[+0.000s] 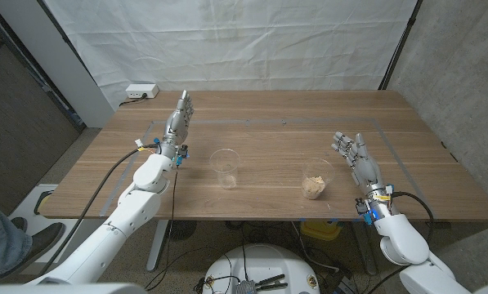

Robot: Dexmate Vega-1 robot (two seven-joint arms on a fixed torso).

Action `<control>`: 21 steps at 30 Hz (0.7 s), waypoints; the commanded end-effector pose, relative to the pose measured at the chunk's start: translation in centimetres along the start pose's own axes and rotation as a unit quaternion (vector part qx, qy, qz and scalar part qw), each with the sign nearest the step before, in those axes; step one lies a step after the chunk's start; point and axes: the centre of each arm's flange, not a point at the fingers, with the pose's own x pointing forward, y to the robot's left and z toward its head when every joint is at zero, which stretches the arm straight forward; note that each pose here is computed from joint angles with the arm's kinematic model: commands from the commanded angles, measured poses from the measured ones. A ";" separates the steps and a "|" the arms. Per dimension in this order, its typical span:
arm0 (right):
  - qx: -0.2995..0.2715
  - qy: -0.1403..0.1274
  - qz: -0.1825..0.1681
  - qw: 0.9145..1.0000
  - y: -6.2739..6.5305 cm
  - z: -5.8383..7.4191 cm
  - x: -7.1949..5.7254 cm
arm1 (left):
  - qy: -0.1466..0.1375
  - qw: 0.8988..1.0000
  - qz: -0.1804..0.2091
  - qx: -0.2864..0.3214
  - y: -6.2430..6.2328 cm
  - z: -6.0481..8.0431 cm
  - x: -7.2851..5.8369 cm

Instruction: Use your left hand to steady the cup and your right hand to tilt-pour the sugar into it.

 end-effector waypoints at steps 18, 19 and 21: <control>-0.169 0.001 0.011 0.986 1.0 2.8 -1.7 | 0.005 1.000 -0.004 -0.003 -0.5 -0.1 -0.3; -0.174 0.003 0.013 0.985 1.1 2.9 -1.7 | 0.005 1.000 -0.004 -0.002 -0.5 0.0 -0.3; -0.192 0.001 0.008 0.981 1.5 3.1 -1.8 | 0.005 1.000 -0.003 -0.001 -0.4 0.0 -0.4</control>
